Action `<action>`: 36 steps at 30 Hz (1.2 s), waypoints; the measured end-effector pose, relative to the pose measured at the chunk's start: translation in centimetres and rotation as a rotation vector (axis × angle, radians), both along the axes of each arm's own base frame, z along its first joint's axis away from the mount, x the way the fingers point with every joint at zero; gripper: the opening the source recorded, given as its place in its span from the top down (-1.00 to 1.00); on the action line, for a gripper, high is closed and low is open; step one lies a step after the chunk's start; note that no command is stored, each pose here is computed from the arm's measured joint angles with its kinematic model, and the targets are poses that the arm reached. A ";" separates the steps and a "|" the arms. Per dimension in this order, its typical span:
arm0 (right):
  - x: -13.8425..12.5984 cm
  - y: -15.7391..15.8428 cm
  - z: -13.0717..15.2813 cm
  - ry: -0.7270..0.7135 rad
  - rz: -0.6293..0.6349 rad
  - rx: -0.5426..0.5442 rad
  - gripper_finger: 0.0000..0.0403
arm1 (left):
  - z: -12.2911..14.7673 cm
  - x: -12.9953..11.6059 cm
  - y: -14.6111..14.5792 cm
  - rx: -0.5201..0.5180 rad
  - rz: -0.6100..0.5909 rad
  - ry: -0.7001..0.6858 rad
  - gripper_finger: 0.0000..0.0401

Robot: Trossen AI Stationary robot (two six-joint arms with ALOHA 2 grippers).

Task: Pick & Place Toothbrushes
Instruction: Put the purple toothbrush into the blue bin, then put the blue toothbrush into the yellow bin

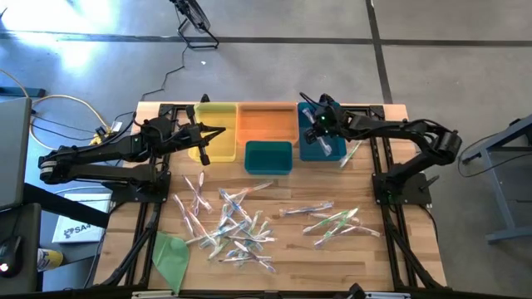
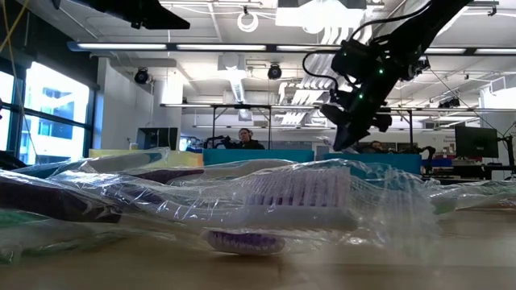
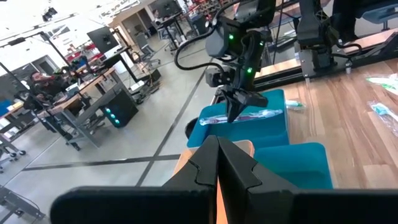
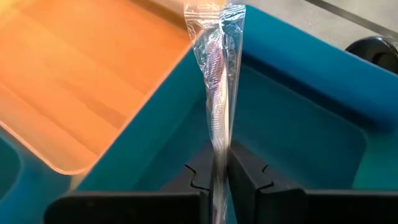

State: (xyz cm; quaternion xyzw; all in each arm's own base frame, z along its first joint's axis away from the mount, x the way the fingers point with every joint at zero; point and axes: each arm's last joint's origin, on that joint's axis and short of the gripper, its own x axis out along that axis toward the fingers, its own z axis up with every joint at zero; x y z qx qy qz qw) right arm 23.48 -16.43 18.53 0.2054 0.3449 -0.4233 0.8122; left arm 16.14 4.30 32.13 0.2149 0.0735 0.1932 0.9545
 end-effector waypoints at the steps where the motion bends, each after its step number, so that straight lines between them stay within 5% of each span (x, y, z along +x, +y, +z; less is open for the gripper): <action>1: -0.1 -0.1 0.0 0.003 -0.003 0.004 0.91 | 0.0 0.0 0.0 0.000 0.000 0.001 1.00; 10: -1.2 -1.0 -0.3 0.017 -0.021 0.064 0.91 | 0.0 0.0 0.0 -0.002 0.000 0.001 1.00; 23: -1.4 -1.2 -0.4 0.023 -0.019 0.073 0.50 | 0.0 0.0 0.0 -0.004 0.000 0.000 1.00; 36: -2.0 0.2 3.3 -0.128 0.053 0.023 0.62 | 0.0 0.0 0.0 -0.004 0.000 0.001 1.00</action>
